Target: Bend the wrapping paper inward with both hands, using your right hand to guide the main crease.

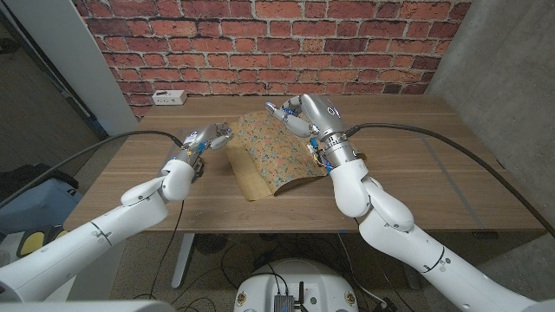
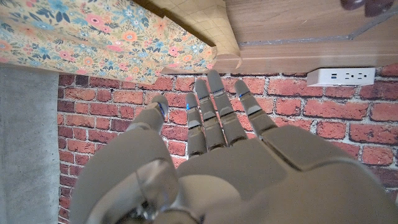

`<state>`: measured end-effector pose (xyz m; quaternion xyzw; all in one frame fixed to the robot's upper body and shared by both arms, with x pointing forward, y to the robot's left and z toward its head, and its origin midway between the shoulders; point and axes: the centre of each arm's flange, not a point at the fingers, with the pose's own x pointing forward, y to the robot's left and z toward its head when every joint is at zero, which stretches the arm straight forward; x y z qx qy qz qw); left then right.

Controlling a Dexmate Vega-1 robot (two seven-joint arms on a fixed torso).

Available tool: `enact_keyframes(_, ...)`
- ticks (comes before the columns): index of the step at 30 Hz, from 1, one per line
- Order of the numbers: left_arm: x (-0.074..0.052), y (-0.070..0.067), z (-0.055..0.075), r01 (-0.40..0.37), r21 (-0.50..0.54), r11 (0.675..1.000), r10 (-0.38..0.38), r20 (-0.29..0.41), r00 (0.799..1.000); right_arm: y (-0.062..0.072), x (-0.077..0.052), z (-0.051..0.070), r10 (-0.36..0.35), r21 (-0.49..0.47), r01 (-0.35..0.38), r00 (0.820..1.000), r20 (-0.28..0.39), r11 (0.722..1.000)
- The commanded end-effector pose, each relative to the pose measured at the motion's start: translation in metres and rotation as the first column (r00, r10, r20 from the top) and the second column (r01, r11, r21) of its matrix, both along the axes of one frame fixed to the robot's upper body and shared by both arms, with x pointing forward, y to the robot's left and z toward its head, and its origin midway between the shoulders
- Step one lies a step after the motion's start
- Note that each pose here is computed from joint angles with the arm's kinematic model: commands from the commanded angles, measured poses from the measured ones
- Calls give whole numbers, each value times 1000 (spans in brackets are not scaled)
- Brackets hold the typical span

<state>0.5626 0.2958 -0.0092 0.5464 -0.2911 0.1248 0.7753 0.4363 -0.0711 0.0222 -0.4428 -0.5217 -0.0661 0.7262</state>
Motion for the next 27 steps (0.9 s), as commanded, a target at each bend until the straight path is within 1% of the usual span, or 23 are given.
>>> enact_keyframes(1,-6,-19,7,-191,253,948,182,58,982,-3,0,-9,-7,37,8,1000,-9,999)
enact_keyframes(4,-4,-25,12,-211,313,926,205,51,977,-6,-1,-11,-4,50,5,1000,-11,999)
enact_keyframes(8,-1,-35,19,-238,395,887,238,50,970,-9,-2,-13,4,68,-3,1000,-14,998)
enact_keyframes(13,2,-47,24,-252,475,843,263,44,964,-14,-2,-14,23,92,-20,999,-23,996)
enact_keyframes(16,4,-53,25,-260,517,816,277,46,960,-16,-3,-15,36,108,-32,999,-28,994)
enact_keyframes(20,5,-59,26,-265,557,787,285,53,957,-19,-2,-16,55,133,-50,998,-39,990)
enact_keyframes(27,7,-69,25,-296,615,731,311,86,946,-22,-4,-19,58,151,-52,998,-35,987)
